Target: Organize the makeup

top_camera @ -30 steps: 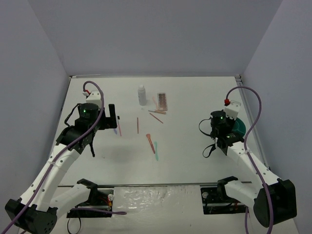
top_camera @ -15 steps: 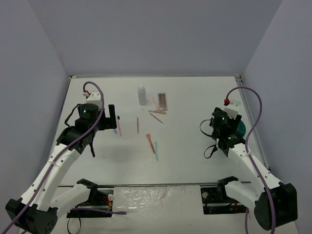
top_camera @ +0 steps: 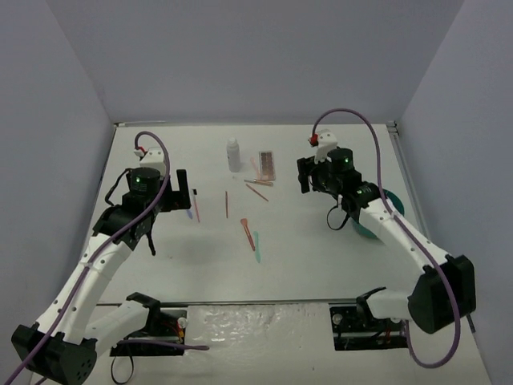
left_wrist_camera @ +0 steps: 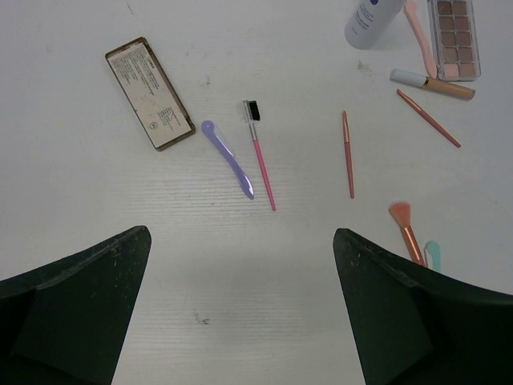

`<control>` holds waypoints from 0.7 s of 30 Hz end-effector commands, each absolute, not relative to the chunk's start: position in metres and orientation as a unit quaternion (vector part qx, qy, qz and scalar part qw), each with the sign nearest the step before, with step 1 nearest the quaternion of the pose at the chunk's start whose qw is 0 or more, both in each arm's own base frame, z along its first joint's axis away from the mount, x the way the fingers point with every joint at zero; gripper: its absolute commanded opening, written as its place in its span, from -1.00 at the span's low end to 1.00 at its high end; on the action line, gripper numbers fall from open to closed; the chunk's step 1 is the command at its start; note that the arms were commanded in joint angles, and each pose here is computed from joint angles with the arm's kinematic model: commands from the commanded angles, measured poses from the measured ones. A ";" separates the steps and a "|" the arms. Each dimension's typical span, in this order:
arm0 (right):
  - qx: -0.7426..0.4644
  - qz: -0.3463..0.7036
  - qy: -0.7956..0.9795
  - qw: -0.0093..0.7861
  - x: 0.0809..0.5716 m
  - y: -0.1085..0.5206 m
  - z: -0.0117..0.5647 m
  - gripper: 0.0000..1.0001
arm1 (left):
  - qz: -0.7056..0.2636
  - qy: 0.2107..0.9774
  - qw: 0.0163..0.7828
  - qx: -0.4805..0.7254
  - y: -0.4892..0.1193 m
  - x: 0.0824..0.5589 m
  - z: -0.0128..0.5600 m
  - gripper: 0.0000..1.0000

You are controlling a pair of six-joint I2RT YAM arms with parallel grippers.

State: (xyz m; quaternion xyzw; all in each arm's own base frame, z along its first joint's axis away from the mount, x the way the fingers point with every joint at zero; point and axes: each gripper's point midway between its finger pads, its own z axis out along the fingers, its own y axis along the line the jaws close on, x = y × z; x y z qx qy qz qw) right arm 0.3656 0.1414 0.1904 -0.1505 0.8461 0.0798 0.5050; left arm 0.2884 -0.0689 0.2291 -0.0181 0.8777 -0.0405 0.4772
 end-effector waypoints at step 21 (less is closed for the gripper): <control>-0.469 0.179 0.756 0.421 0.459 0.311 0.097 -0.17 | -0.001 0.865 0.500 -0.051 -0.047 0.301 0.243 0.94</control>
